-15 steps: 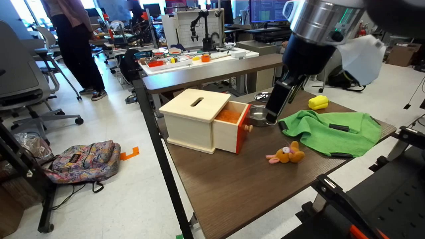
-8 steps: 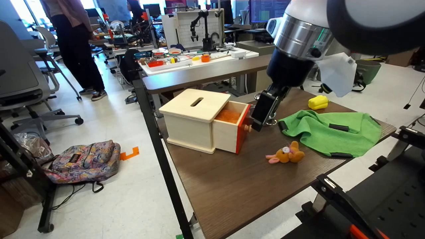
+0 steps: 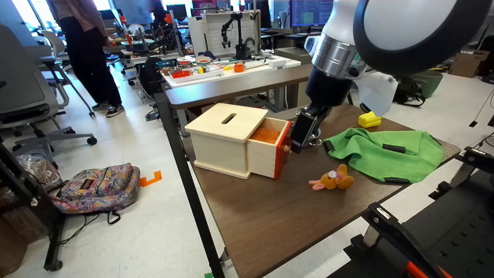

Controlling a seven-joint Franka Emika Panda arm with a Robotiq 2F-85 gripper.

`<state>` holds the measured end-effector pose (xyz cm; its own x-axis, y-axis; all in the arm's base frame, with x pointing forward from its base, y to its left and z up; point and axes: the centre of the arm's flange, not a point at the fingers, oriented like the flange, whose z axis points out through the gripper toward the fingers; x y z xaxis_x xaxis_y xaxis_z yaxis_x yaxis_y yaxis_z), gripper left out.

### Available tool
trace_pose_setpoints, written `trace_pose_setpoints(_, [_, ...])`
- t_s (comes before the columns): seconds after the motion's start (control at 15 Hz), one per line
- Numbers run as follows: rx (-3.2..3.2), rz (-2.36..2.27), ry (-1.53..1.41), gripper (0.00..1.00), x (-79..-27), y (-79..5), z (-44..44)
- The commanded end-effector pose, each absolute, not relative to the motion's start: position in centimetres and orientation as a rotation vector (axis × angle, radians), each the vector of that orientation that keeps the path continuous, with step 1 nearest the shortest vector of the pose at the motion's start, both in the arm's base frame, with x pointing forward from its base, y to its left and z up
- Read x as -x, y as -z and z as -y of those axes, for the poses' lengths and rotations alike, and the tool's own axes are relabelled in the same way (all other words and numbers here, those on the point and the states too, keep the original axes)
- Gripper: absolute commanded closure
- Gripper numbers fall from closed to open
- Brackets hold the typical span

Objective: Close the drawer

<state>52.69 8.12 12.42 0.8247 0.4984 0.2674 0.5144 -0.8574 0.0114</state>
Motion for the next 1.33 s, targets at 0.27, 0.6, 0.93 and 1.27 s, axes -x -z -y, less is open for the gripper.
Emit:
trace_pose_setpoints(0.27, [2.92, 0.869, 0.332, 0.0, -54.4, -11.0, -8.6])
trace_pose_setpoints(0.6, [2.901, 0.912, 0.309, 0.26, -54.7, -10.5, -9.2])
trace_pose_setpoints(0.93, [2.884, 0.955, 0.302, 0.65, -55.0, -10.1, -9.7])
trace_pose_setpoints(1.27, [2.886, 0.965, 0.281, 0.96, -54.6, -10.1, -10.4])
